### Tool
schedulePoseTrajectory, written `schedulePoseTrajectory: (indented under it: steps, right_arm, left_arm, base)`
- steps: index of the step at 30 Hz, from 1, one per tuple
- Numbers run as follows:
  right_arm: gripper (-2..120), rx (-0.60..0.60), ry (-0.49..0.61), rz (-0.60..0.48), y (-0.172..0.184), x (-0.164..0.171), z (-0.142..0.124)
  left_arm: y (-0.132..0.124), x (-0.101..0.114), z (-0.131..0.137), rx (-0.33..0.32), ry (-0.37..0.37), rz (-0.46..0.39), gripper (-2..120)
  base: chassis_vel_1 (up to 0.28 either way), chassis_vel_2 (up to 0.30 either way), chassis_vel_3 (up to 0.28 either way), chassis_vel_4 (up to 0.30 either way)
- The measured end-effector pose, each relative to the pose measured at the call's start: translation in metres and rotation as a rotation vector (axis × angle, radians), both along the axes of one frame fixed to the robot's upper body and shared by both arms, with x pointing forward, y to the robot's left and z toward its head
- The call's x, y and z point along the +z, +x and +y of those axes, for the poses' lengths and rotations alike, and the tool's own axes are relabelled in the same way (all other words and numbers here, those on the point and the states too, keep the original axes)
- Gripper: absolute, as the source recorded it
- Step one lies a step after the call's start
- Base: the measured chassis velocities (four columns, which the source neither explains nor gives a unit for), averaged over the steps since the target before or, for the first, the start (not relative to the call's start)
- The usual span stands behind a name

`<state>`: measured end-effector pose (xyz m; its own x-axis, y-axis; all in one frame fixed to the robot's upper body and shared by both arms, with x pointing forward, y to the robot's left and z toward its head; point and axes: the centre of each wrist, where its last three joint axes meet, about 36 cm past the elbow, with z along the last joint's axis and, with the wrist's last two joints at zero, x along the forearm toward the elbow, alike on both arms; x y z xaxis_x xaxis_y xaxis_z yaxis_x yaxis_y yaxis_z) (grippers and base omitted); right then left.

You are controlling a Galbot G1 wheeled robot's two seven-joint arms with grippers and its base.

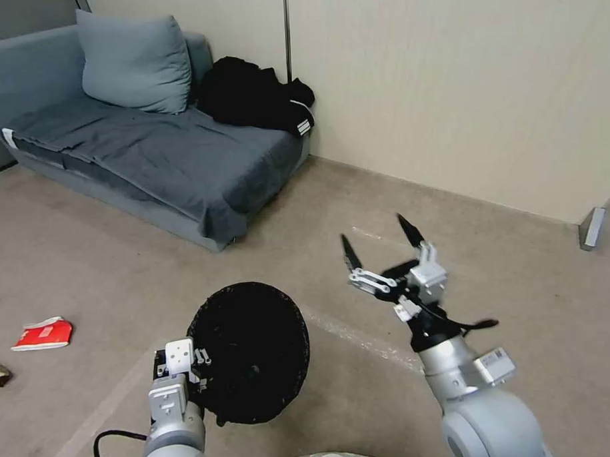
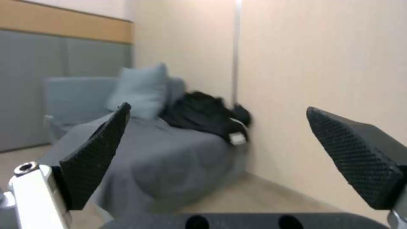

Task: Pick up the trash bin, then pick up the garbage from the floor and place it into the trash bin.

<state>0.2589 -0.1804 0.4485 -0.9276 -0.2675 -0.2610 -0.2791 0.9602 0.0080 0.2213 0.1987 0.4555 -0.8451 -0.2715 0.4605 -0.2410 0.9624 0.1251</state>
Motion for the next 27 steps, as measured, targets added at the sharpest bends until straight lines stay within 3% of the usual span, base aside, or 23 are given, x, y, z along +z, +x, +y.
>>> schedulePoseTrajectory:
  steps: [9, 27]
  right_arm:
    - [100, -0.113, 0.024, 0.082, -0.025, -0.041, 0.011]
    - [100, -0.048, 0.008, 0.050, -0.026, -0.049, 0.014]
  left_arm:
    - [0.001, 0.008, 0.002, -0.005, -0.006, -0.044, 1]
    - [0.000, 0.010, 0.000, -0.011, -0.014, -0.045, 1]
  base:
    - [0.000, 0.000, 0.000, 0.000]
    - [0.000, 0.000, 0.000, 0.000]
